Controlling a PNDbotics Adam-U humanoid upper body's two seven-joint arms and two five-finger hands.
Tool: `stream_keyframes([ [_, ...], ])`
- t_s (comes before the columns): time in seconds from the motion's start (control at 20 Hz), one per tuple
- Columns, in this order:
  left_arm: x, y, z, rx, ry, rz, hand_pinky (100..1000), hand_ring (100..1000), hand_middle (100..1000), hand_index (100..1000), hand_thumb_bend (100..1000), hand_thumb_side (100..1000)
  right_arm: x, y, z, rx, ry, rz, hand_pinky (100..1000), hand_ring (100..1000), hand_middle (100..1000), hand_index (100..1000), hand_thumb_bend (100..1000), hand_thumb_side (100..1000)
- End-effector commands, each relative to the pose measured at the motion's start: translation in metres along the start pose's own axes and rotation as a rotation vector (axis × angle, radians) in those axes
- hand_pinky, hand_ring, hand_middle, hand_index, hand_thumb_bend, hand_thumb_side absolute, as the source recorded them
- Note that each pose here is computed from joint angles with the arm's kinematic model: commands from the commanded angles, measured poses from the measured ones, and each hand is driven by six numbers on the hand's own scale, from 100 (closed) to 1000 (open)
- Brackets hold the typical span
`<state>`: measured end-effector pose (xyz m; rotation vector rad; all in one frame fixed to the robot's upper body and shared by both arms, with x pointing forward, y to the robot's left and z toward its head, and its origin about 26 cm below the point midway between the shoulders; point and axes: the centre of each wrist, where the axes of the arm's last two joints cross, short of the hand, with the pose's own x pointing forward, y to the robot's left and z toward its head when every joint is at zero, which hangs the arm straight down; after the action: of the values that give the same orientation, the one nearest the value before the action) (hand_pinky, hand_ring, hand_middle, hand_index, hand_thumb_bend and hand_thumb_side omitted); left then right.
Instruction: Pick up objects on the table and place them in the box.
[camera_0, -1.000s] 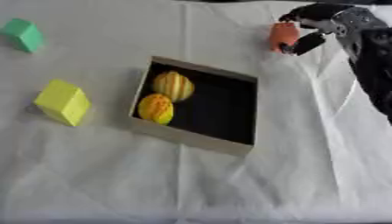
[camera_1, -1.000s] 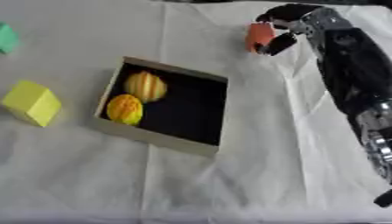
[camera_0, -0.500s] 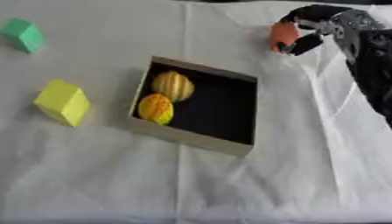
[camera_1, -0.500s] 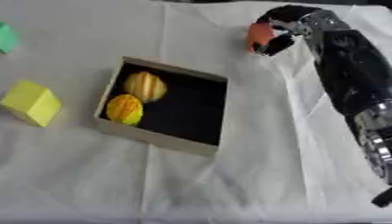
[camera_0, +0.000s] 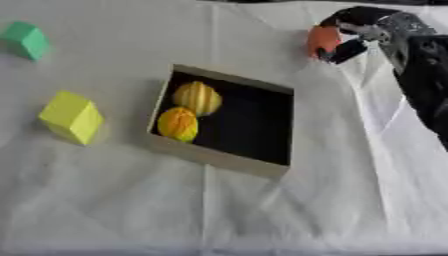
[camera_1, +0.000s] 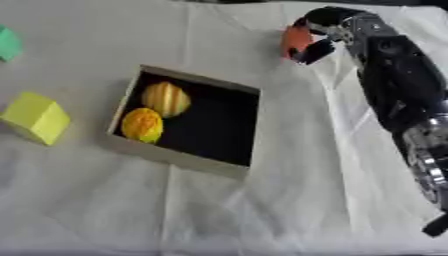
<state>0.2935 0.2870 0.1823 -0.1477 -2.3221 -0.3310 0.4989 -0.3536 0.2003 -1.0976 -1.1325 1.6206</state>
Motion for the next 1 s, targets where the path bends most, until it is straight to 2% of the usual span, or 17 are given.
stream_keyframes([
  [0.05, 0.007, 0.001, -0.004, -0.012, -0.023, -0.014, 875, 819, 737, 812, 100, 568, -0.006, -0.014, 0.004, -0.1, 0.012, -0.016, 597, 743, 619, 754, 100, 483],
  [0.3, 0.007, 0.001, -0.003, -0.012, -0.02, -0.012, 875, 820, 738, 812, 100, 568, -0.003, -0.023, 0.005, -0.218, 0.002, -0.028, 516, 654, 572, 711, 100, 376],
  [0.65, 0.007, 0.001, -0.003, -0.013, -0.017, -0.013, 876, 821, 739, 812, 100, 568, -0.002, -0.038, 0.012, -0.305, -0.025, -0.052, 473, 618, 549, 680, 100, 278],
  [0.85, 0.007, 0.002, -0.004, -0.015, -0.018, -0.017, 876, 821, 740, 812, 100, 570, 0.003, -0.065, 0.023, -0.359, -0.091, -0.028, 471, 613, 547, 680, 100, 258],
  [1.0, 0.008, 0.003, -0.004, -0.018, -0.016, -0.025, 876, 822, 740, 812, 100, 571, 0.013, -0.089, 0.035, -0.362, -0.207, 0.005, 508, 624, 554, 680, 100, 264],
])
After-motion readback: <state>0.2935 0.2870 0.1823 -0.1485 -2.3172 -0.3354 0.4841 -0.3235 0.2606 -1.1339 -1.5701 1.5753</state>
